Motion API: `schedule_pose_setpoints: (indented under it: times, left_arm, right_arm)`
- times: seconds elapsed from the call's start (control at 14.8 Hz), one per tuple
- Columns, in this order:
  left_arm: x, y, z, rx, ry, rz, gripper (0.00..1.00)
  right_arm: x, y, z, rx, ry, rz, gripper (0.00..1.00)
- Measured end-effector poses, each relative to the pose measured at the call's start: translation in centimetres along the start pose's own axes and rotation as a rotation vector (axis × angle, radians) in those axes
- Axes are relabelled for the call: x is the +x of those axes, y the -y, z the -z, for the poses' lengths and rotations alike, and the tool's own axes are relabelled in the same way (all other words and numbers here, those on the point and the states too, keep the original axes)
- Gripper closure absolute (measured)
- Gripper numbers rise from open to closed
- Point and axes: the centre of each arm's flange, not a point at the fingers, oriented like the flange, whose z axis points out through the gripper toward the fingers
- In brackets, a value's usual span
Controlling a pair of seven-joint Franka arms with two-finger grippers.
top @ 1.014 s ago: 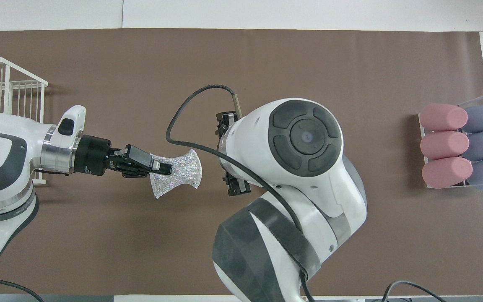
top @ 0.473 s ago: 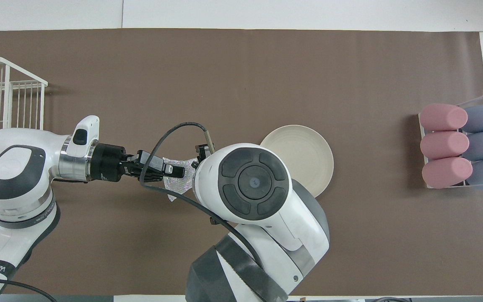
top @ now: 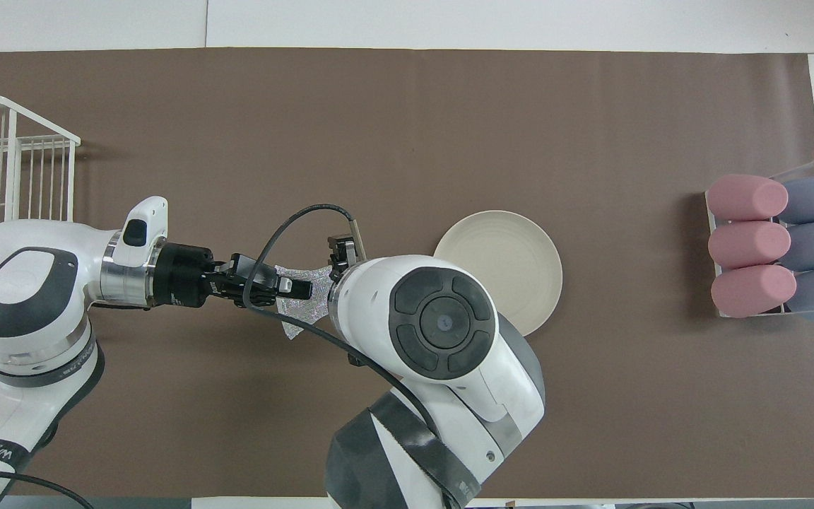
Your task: Wipe plate with sponge
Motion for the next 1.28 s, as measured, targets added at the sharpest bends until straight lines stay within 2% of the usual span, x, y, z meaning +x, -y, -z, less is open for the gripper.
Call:
schedule_pose_setpoints:
  times: [0.34, 0.61, 0.95, 1.08, 1.28]
  left_arm:
    - [-0.1, -0.1, 0.0, -0.002, 0.004, -0.003, 0.94]
    - [-0.2, -0.2, 0.0, -0.003, 0.005, -0.004, 0.94]
    - [-0.2, -0.2, 0.1, -0.006, 0.009, -0.004, 0.94]
    - [-0.2, -0.2, 0.1, -0.006, 0.009, -0.004, 0.94]
    - [-0.3, -0.2, 0.1, -0.007, 0.012, -0.003, 0.94]
  right_arm:
    - [0.3, -0.3, -0.7, -0.006, -0.005, -0.002, 0.0]
    - [0.1, 0.0, -0.7, 0.037, 0.018, -0.001, 0.0]
    - [-0.7, -0.6, -1.1, 0.044, 0.028, 0.012, 0.0]
    - [-0.7, -0.6, -1.1, 0.045, 0.028, 0.012, 0.21]
    - [-0.9, -0.7, -1.1, 0.05, 0.032, 0.015, 0.58]
